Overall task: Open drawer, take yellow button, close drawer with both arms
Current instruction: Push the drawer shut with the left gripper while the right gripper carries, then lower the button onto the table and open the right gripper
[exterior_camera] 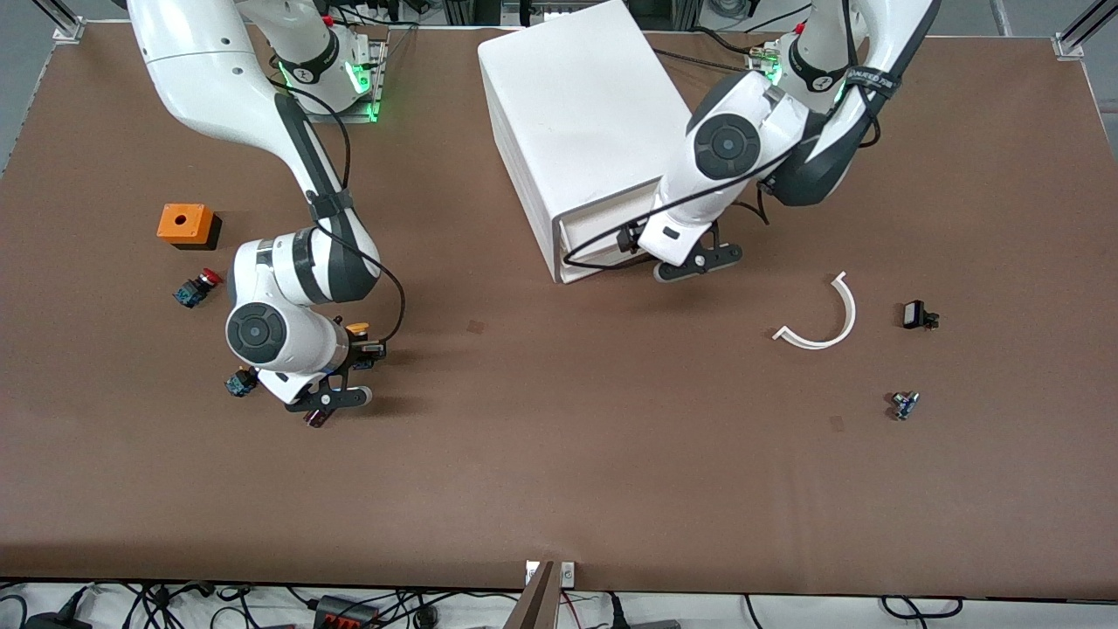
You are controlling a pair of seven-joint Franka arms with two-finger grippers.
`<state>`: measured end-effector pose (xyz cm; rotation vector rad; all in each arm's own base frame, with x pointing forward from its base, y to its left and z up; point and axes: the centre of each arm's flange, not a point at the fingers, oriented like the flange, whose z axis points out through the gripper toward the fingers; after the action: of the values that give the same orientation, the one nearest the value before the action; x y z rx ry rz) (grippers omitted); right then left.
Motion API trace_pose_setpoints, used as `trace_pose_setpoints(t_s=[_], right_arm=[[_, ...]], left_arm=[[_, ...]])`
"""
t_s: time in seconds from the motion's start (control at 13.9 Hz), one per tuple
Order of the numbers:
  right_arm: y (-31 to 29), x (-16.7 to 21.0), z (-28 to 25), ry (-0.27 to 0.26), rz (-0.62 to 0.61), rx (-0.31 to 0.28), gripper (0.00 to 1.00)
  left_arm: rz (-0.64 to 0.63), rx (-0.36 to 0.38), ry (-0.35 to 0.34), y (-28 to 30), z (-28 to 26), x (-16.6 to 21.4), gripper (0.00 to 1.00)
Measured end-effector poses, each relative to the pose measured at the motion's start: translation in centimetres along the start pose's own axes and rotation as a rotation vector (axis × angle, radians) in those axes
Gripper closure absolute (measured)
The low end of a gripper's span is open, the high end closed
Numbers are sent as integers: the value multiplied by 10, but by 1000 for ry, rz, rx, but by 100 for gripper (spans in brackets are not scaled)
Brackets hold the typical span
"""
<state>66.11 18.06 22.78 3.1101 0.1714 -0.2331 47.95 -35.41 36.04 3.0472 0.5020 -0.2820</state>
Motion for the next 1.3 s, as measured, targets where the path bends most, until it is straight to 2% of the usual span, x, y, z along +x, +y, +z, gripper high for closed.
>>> trace_pose_setpoints(t_s=[0.43,0.5,0.72,0.86,0.94,1.15,1.3], right_arm=[[-12,0,32,-23,-17,1,59],[-12,0,33,-24,-16,1,54],[-11,4,18,3,-14,6,24],[-9,6,-11,25,-10,12,4],[-6,5,-30,29,-7,14,0],[11,1,-98,18,15,10,0],[24,-8,-143,5,32,8,0]], left_arm=[[15,39,-35,11,6,-32,0],[14,40,-40,11,6,-33,0],[11,40,-47,11,6,-34,0],[11,40,-49,11,7,-34,0],[11,40,-49,11,6,-34,0],[7,33,-45,9,2,-29,0],[14,17,-36,0,-17,-9,0]])
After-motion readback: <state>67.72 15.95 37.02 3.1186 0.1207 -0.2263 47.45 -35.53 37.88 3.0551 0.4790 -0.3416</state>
